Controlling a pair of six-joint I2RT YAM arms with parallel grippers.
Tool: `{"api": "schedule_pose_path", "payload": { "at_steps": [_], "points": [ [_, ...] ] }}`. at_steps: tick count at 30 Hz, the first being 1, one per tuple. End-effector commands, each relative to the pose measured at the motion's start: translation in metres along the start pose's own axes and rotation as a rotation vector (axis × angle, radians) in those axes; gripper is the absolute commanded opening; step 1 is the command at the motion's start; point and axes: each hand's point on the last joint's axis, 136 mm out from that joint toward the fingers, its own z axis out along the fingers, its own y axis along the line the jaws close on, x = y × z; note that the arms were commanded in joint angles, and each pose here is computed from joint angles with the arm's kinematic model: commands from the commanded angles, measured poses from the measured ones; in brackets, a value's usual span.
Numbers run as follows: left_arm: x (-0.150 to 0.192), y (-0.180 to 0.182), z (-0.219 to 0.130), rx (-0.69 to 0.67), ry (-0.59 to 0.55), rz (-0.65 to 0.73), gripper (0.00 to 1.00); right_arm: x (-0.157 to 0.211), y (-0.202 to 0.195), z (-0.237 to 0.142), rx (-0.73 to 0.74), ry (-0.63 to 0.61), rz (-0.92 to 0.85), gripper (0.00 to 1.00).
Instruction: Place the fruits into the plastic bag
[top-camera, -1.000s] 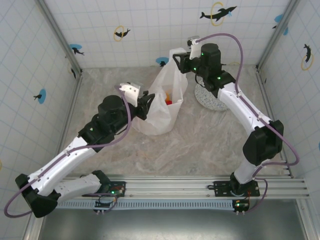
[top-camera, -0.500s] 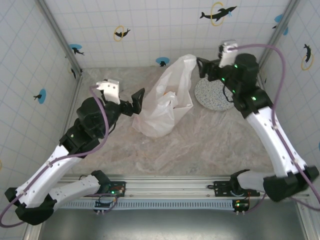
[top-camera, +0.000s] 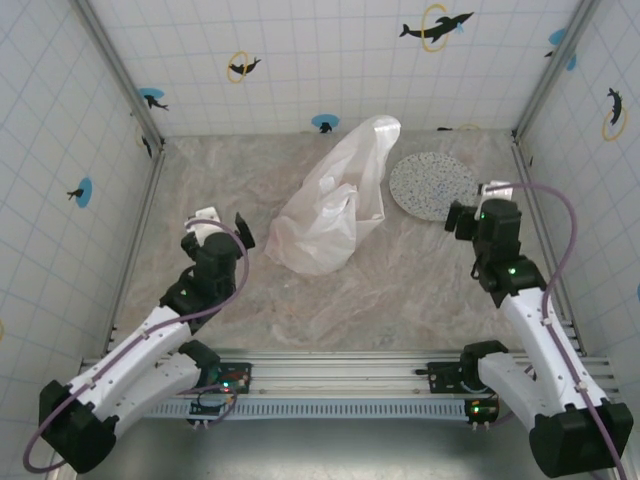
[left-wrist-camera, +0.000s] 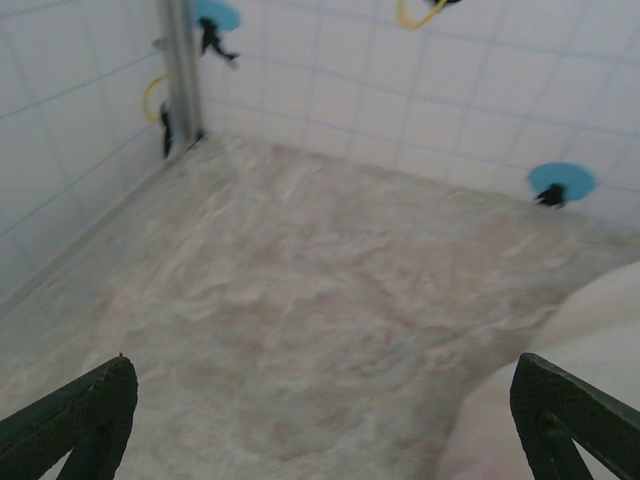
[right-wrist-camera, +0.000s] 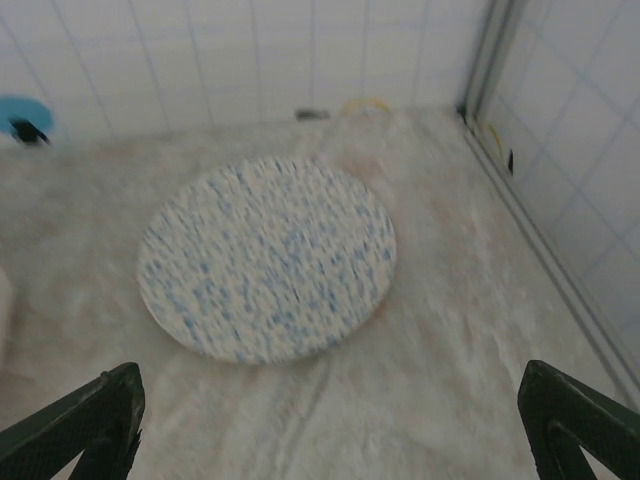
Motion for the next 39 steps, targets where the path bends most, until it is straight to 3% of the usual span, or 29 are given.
{"api": "schedule_pose_path", "payload": {
  "at_steps": [1, 8, 13, 18, 23, 27, 30, 32, 36, 37, 39],
  "points": [
    [0.01, 0.034, 0.011, -0.169, -0.092, -0.094, 0.98, 0.019, -0.016, 0.011, 0.089, -0.049, 0.06, 0.98],
    [0.091, 0.097, 0.03, -0.328, -0.055, 0.023, 0.98, 0.101, -0.034, 0.033, 0.174, -0.054, 0.039, 1.0],
    [0.096, 0.093, 0.045, -0.288, -0.011, 0.137, 0.97, 0.139, -0.045, 0.034, 0.2, -0.1, 0.053, 1.0],
    [0.12, 0.099, 0.058, -0.232, 0.058, 0.168, 0.97, 0.15, -0.047, 0.037, 0.193, -0.113, 0.054, 1.0],
    [0.119, 0.079, 0.063, -0.056, 0.001, 0.145, 0.97, 0.152, -0.044, 0.039, 0.149, -0.149, 0.079, 1.0],
    [0.124, 0.073, 0.077, -0.037, 0.061, 0.19, 0.97, 0.142, -0.042, 0.04, 0.105, -0.197, 0.113, 1.0],
    [0.115, 0.075, 0.076, -0.043, 0.007, 0.233, 0.97, 0.137, -0.037, 0.048, 0.08, -0.194, 0.083, 1.0],
    [0.111, 0.084, 0.073, -0.047, -0.04, 0.181, 0.97, 0.137, -0.034, 0.053, 0.064, -0.195, 0.075, 1.0],
    [0.123, 0.085, 0.073, 0.032, -0.003, 0.113, 0.97, 0.136, -0.028, 0.049, 0.022, -0.239, 0.06, 1.0],
    [0.116, 0.084, 0.072, 0.042, -0.043, 0.107, 0.97, 0.138, -0.027, 0.051, 0.019, -0.223, 0.056, 1.0],
    [0.125, 0.082, 0.075, 0.061, 0.011, 0.113, 0.98, 0.147, -0.026, 0.064, 0.026, -0.144, 0.052, 1.0]
  ]
}}
